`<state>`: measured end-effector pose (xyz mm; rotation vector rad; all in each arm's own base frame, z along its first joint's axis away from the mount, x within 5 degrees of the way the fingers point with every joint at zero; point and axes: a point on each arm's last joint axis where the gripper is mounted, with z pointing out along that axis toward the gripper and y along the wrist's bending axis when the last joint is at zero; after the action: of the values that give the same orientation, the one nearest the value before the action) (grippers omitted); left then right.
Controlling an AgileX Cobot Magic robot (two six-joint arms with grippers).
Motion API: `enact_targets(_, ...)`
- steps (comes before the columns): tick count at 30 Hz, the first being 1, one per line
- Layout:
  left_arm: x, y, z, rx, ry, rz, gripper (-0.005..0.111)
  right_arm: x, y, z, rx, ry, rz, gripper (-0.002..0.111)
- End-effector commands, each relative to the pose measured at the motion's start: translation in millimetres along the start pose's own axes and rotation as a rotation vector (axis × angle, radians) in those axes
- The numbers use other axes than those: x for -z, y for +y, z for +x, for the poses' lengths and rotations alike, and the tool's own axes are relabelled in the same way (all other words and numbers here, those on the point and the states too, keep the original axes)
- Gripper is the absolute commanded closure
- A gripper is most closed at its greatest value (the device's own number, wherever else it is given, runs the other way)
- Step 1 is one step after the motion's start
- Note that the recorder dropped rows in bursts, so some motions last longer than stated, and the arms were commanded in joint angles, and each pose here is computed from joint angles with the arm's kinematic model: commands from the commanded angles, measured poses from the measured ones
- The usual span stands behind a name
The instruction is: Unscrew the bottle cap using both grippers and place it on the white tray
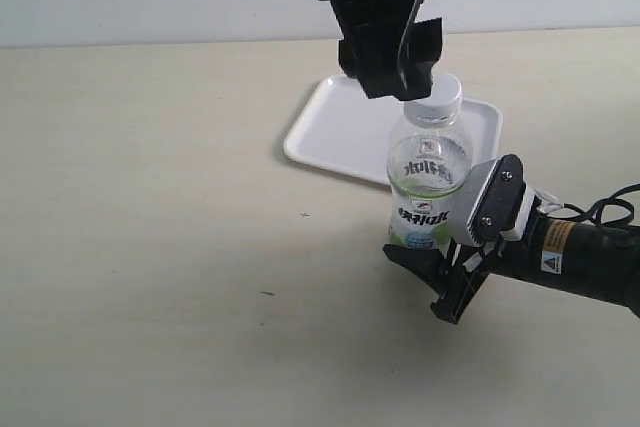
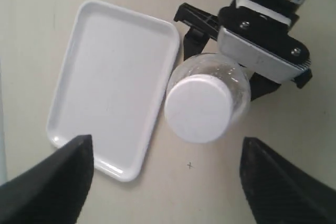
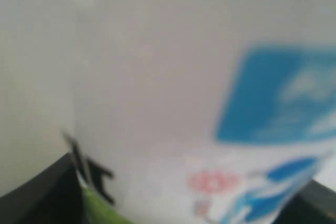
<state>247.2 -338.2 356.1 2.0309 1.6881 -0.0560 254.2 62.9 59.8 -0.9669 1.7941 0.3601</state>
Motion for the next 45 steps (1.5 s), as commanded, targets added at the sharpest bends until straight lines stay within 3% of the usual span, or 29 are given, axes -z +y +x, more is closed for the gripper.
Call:
enact_targets(1, 6, -5.6, -7, -0.181, -0.018, -0.003, 0.033, 0, -3, -5, 0.013, -0.044, 0.009, 0.108)
enact_targets(17, -33, -6.7, -7, -0.187, 0.027, 0.065, 0.033, 0, -3, -5, 0.022, -0.045, 0.011, 0.108)
enact_targets(25, -35, -6.7, -6, -0.187, 0.029, 0.067, 0.036, 0, -3, -6, 0.021, -0.049, 0.014, 0.108)
enact_targets(40, -34, -9.1, -9, -0.170, 0.000, 0.090, 0.076, 0, -3, -8, 0.020, -0.071, 0.016, 0.108)
enact_targets(45, -34, -9.1, -9, -0.170, 0.000, 0.090, 0.102, 0, -3, -8, 0.020, -0.070, 0.016, 0.108)
